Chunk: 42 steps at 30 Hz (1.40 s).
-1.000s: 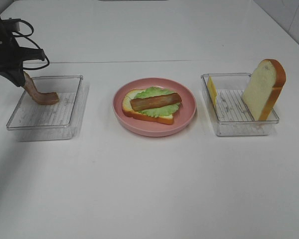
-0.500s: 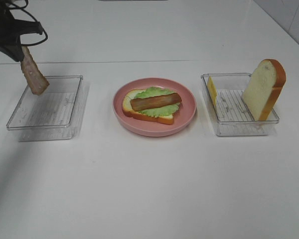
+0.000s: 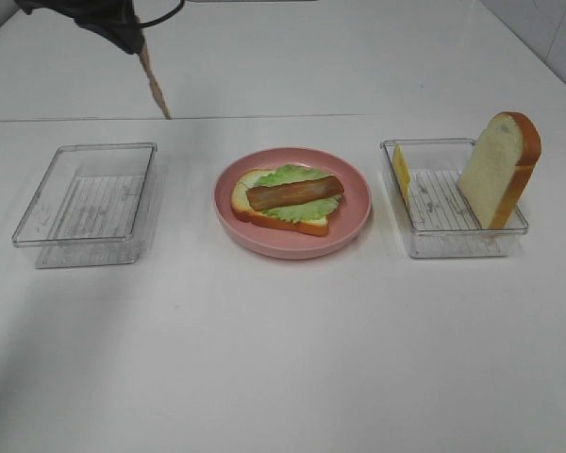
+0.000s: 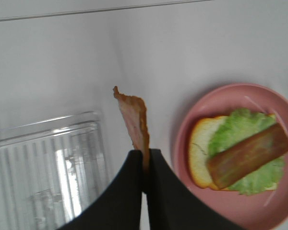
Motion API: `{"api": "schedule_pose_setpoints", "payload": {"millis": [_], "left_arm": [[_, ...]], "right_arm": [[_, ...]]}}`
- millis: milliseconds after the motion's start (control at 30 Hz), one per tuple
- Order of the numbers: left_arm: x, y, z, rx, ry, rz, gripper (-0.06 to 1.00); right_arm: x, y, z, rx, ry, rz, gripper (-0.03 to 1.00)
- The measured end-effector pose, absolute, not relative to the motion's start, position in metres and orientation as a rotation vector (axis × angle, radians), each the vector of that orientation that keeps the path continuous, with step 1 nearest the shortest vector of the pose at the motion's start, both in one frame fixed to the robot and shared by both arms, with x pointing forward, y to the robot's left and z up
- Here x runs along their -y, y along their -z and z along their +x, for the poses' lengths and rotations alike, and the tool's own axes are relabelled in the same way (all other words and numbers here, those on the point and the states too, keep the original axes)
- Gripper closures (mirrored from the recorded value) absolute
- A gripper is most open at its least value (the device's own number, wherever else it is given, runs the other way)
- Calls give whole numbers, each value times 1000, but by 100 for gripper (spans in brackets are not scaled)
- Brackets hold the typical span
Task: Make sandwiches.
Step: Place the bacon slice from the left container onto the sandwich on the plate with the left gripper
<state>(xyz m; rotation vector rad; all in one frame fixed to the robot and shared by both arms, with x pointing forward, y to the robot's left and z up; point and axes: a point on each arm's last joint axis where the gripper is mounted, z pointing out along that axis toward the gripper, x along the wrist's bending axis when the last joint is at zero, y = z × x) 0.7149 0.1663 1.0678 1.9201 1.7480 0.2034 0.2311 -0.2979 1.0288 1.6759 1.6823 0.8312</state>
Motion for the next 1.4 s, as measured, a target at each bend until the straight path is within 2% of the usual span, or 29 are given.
{"api": "schedule_pose_setpoints", "payload": {"millis": [333, 433, 700, 967, 1400], "left_arm": [[-104, -1064, 699, -1619, -14, 1915, 94], [-77, -1056, 692, -1579, 60, 1922, 94], [-39, -1030, 683, -1517, 248, 1944, 94], [-26, -1001, 684, -1496, 409, 1928, 94], [-25, -948, 691, -1569, 436, 2017, 94]], "right_arm": [[298, -1029, 231, -1682, -831, 1676, -1], [298, -1029, 231, -1682, -831, 1676, -1], [298, -1029, 231, -1682, -831, 1676, -1], [298, -1029, 231, -1682, -831, 1676, -1], [298, -1029, 231, -1682, -831, 1676, -1]]}}
